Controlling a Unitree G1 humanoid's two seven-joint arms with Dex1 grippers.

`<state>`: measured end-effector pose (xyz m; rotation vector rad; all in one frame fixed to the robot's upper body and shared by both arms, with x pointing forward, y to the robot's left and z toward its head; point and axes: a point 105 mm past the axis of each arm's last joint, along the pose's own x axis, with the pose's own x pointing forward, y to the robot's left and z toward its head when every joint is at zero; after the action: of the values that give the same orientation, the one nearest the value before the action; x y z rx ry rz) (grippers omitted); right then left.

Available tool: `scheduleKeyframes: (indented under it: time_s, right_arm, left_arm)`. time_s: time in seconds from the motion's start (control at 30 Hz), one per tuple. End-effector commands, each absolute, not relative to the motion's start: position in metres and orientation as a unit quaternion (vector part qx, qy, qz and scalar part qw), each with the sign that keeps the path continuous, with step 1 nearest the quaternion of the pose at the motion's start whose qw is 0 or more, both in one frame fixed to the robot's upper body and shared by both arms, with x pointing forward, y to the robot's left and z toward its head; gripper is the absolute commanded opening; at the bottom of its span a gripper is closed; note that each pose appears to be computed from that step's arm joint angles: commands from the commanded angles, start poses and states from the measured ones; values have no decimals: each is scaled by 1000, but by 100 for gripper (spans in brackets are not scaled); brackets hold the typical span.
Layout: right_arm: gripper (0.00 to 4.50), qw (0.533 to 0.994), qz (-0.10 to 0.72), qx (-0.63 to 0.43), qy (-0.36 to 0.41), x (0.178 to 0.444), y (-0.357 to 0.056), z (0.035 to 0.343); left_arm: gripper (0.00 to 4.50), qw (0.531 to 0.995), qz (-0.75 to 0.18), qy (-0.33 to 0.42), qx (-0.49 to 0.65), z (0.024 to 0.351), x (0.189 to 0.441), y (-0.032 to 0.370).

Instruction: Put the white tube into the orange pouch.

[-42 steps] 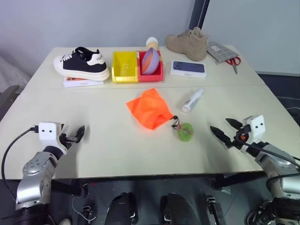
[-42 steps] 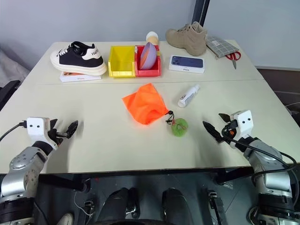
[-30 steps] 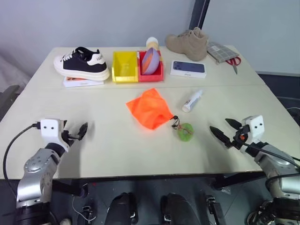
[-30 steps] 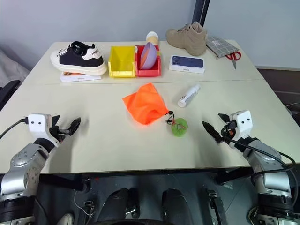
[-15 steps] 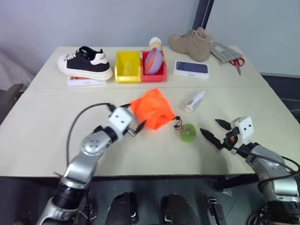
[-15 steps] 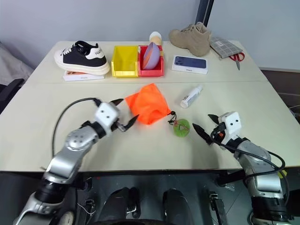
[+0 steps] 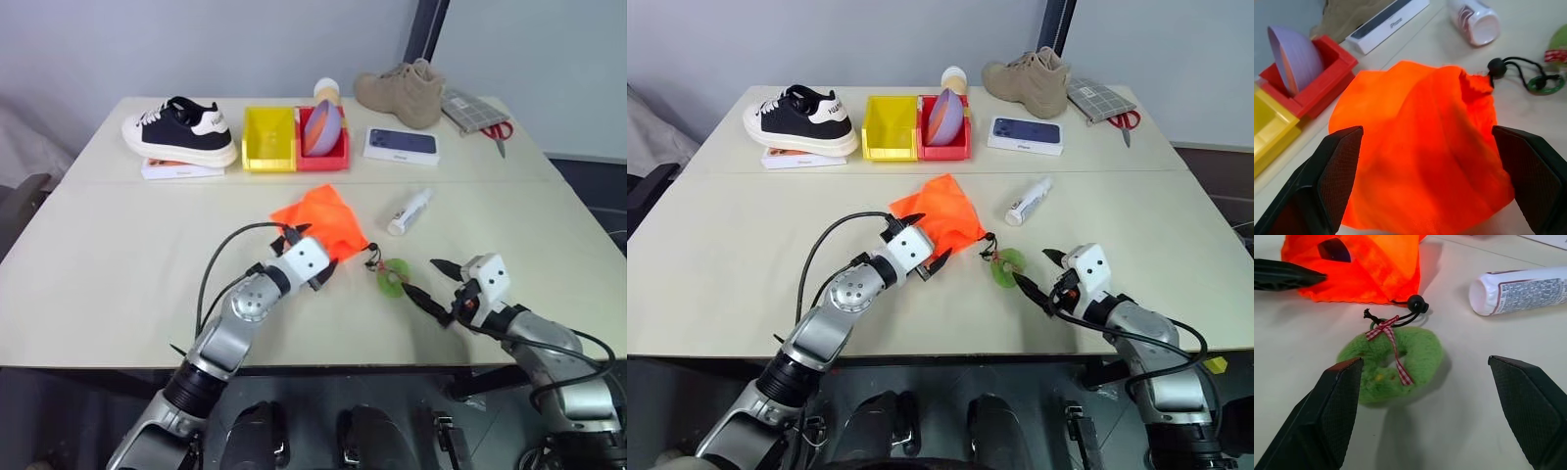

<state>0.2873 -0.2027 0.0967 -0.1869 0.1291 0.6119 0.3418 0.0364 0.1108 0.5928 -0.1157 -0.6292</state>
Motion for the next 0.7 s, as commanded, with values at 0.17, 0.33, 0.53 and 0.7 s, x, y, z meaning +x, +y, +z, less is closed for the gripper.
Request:
scheduleKeyframes:
  time_s: [0.17, 0.33, 0.53, 0.7]
  right_arm:
    - [426, 942, 318, -105, 31, 288, -194, 113]
    - [450, 937, 334, -98, 19, 287, -185, 119]
    - [450, 936, 338, -97, 17, 286, -183, 119]
    - [450, 935, 340, -99, 11, 285, -181, 123]
  left_arm:
    - [450, 910, -271, -103, 297, 134, 346, 32]
    - [318, 912, -259, -110, 298, 138, 348, 34]
    - [2, 915, -255, -107, 295, 137, 350, 37]
    - [2, 923, -232, -95, 291, 138, 352, 54]
